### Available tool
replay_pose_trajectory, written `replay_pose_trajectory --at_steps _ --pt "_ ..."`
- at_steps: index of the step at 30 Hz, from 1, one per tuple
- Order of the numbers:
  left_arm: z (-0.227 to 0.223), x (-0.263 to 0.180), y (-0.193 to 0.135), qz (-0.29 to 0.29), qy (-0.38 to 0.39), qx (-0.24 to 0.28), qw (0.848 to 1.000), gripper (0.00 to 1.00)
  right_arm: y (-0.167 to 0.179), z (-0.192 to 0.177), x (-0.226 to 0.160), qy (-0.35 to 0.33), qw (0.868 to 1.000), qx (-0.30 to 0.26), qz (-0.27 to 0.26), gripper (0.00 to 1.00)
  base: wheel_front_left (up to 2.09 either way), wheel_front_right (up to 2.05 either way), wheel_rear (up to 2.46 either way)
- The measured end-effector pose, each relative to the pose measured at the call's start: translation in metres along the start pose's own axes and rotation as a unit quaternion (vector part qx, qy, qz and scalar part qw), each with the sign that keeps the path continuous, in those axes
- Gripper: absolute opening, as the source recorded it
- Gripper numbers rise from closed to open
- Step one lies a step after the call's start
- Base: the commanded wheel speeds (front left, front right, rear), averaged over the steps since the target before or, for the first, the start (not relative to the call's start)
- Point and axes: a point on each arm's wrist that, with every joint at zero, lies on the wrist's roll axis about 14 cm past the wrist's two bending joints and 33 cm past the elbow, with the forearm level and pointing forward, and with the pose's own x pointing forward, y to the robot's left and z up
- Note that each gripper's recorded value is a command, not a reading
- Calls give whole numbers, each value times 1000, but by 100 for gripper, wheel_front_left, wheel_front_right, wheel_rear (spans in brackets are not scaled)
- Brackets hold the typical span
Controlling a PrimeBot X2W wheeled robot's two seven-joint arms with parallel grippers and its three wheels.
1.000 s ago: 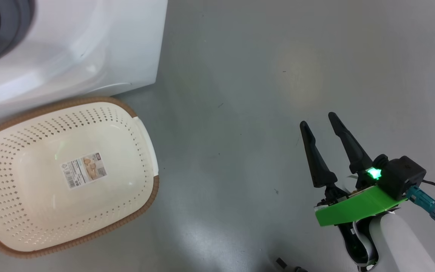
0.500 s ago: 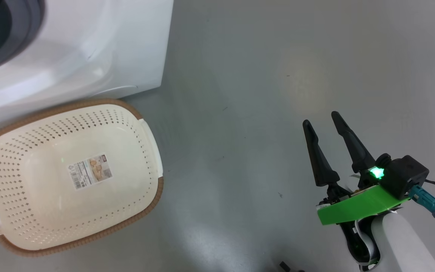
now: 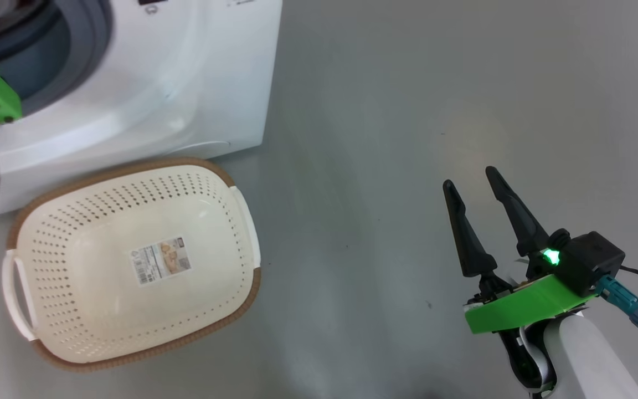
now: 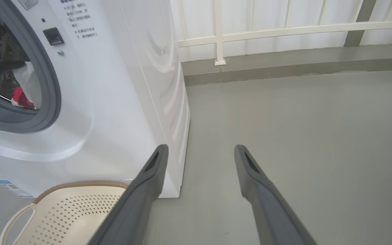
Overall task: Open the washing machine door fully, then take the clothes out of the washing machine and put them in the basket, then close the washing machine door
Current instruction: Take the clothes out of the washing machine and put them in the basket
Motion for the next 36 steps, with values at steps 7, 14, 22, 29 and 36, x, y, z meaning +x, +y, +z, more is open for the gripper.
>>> replay_pose_trajectory --at_steps 7,14,22,29,36 --pt "30 -35 -3 -1 -78 -3 997 0 13 0 -6 0 1000 -6 18 100 0 0 0" --pt "55 -75 -3 -1 -138 2 990 0 24 5 -9 -7 999 -5 34 100 0 0 0" --pt "94 -134 -8 -6 -211 7 977 0 36 10 -18 -13 999 -3 51 100 0 0 0" --pt "135 -179 -17 -10 -282 20 959 0 43 15 -29 -19 998 -1 60 100 0 0 0" --pt "173 -217 -26 -19 -345 26 938 0 46 23 -42 -29 998 -1 64 100 0 0 0"
